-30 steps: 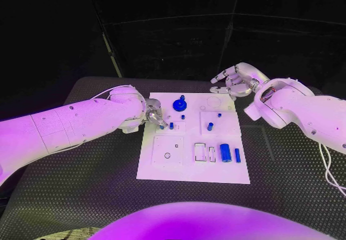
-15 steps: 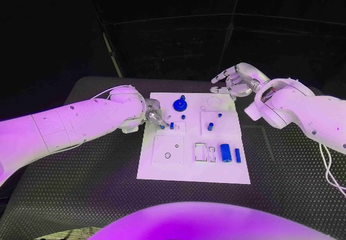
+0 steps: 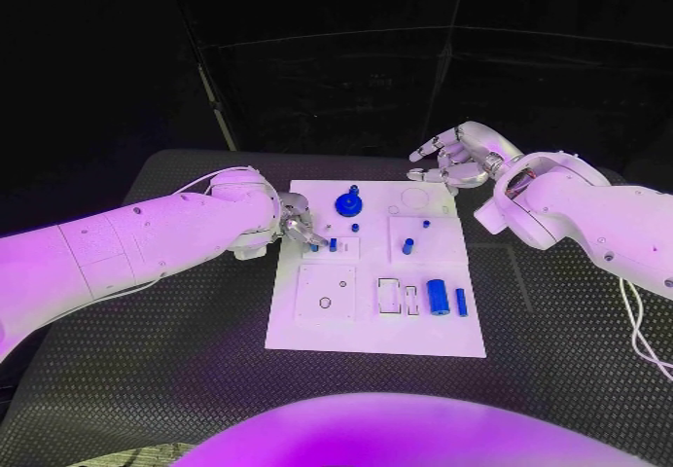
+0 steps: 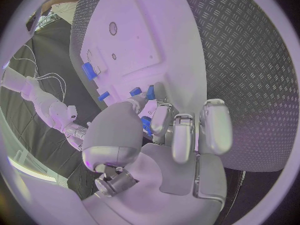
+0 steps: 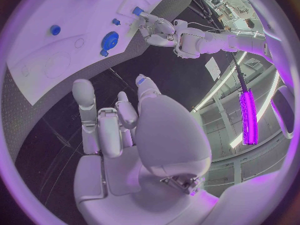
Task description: Assemble the parts on the task board
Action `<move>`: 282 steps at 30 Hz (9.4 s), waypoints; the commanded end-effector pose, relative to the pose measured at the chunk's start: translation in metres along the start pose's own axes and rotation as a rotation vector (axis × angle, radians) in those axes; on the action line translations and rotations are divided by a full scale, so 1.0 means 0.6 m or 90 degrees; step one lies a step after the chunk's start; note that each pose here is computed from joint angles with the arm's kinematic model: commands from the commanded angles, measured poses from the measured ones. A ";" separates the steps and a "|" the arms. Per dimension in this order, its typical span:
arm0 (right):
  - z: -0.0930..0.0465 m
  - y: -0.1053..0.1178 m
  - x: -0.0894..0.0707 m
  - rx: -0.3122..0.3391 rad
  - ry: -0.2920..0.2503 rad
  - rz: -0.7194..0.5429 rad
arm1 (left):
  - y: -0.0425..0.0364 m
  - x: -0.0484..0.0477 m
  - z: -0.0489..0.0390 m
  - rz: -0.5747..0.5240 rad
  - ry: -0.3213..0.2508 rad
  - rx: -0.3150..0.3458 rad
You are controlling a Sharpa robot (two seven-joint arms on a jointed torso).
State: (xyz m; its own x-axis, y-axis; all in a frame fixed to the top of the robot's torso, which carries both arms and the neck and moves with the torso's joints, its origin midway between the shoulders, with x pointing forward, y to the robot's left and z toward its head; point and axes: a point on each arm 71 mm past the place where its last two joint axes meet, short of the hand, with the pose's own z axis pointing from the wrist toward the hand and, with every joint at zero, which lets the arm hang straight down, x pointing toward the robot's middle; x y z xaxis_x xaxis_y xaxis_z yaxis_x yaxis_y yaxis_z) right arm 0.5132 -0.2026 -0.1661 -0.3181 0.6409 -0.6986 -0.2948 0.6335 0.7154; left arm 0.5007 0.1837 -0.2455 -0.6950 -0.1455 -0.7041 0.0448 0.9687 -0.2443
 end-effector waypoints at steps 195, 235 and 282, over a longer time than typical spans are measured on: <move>0.005 0.001 0.005 -0.010 0.003 0.001 | -0.017 -0.032 0.006 0.073 -0.205 0.256; 0.006 0.001 0.006 -0.010 0.004 0.001 | -0.020 -0.028 0.015 0.078 -0.177 0.242; -0.034 -0.050 -0.002 0.052 0.064 -0.365 | 0.106 -0.079 -0.046 -0.474 -0.286 0.328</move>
State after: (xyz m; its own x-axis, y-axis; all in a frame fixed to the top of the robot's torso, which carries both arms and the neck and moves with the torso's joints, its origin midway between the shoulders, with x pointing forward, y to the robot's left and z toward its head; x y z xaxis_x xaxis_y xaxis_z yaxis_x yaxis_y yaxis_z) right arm 0.5044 -0.2323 -0.1859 -0.2632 0.3246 -0.9085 -0.3498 0.8455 0.4035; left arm 0.5158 0.2583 -0.2171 -0.3934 -0.6485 -0.6516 0.1402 0.6582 -0.7397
